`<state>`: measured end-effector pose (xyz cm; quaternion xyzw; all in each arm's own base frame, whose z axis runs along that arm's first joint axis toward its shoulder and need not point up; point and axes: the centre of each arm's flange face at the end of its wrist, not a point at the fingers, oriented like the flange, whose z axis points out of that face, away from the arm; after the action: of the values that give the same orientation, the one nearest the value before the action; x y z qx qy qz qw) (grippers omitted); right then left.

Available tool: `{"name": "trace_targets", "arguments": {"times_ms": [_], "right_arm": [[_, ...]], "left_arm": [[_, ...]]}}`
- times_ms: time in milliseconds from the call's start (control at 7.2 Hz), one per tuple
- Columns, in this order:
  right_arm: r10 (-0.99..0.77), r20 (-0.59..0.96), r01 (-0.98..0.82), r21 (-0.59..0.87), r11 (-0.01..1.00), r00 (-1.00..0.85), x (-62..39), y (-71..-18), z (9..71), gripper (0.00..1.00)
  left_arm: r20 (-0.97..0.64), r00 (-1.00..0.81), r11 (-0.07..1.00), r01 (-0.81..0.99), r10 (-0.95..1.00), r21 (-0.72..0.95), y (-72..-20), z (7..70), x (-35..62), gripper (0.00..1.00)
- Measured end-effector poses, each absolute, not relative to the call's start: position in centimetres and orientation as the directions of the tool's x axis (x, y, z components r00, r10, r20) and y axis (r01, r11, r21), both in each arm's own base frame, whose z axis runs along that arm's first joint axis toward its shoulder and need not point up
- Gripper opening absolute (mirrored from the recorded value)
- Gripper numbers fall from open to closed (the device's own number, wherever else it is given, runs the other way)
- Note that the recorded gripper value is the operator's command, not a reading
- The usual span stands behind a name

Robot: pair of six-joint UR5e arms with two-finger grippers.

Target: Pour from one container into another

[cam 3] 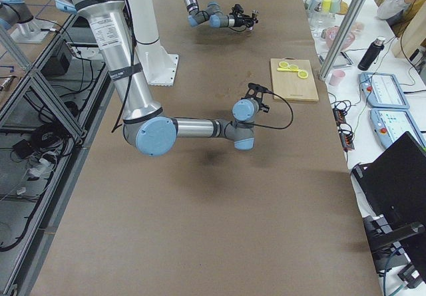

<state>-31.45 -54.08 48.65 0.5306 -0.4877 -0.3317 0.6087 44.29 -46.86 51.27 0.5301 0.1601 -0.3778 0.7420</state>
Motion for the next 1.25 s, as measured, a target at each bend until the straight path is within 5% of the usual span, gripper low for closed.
{"name": "trace_targets", "arguments": {"times_ms": [416, 1249], "right_arm": [[-0.954, 0.127, -0.065, 0.991, 0.114, 0.270, -29.3, -54.8, 44.5, 0.00], [-0.977, 0.012, 0.124, 0.991, 0.039, 0.212, -28.8, -53.7, 32.7, 0.00]], "left_arm": [[-0.662, 0.694, 0.206, 0.718, -0.282, 0.665, -48.7, 46.6, 41.5, 0.00], [-0.640, 0.720, 0.290, 0.573, 0.267, 0.766, -54.5, 33.1, 44.8, 0.00]]}}
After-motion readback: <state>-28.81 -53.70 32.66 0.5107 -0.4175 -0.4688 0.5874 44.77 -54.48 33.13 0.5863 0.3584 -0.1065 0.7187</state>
